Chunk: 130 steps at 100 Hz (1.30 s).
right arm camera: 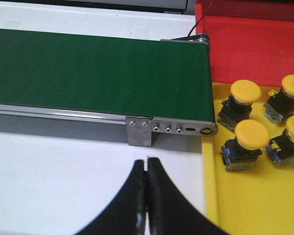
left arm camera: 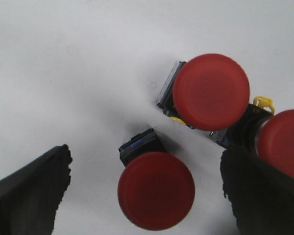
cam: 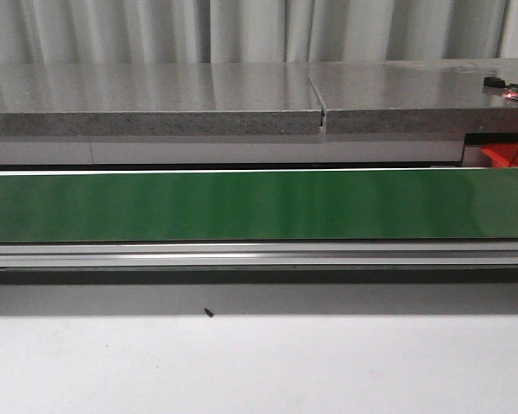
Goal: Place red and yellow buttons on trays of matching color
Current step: 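Grasp another red button from the cluster with the left gripper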
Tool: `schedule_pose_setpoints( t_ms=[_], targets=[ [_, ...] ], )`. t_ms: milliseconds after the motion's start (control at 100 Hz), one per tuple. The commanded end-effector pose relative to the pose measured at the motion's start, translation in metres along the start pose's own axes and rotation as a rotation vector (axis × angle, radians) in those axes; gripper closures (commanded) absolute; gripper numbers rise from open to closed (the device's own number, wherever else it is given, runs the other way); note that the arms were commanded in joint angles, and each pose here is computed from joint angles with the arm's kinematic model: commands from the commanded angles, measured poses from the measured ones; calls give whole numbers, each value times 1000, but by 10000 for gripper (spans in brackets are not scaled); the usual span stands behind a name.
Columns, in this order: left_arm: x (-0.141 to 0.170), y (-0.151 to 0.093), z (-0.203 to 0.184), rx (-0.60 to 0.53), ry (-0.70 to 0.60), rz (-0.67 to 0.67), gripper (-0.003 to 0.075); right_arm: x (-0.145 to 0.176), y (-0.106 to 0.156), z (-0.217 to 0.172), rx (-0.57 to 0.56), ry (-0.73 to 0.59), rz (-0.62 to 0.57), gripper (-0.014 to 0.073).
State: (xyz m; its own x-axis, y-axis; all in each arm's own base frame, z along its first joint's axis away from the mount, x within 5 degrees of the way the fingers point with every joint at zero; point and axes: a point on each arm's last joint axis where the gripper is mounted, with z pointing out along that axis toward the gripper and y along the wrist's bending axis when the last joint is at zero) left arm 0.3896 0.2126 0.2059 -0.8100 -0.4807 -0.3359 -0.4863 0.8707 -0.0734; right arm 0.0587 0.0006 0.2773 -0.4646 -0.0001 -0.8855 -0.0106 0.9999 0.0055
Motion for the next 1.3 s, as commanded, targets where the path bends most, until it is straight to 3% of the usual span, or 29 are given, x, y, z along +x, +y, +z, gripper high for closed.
schedule_pose_setpoints(
  t_ms=[0,250,510,950,1290],
  targets=[
    [-13,-3,-26,14,-108,-2,121,-13,0,-3,1,-86,-11,662],
    [-12,-2,-10,12,-84,-2,136,-13,0,-3,1,-86,-11,662],
    [-12,-2,-10,12,-89,0,374,-13,0,-3,1,-86,-11,662],
    [-11,-3,-27,14,-96,7,396,-13,0,-3,1,-86,-11,662],
    [-11,-4,-34,14,-97,26,572,-13,0,-3,1,-86,-11,662]
  ],
)
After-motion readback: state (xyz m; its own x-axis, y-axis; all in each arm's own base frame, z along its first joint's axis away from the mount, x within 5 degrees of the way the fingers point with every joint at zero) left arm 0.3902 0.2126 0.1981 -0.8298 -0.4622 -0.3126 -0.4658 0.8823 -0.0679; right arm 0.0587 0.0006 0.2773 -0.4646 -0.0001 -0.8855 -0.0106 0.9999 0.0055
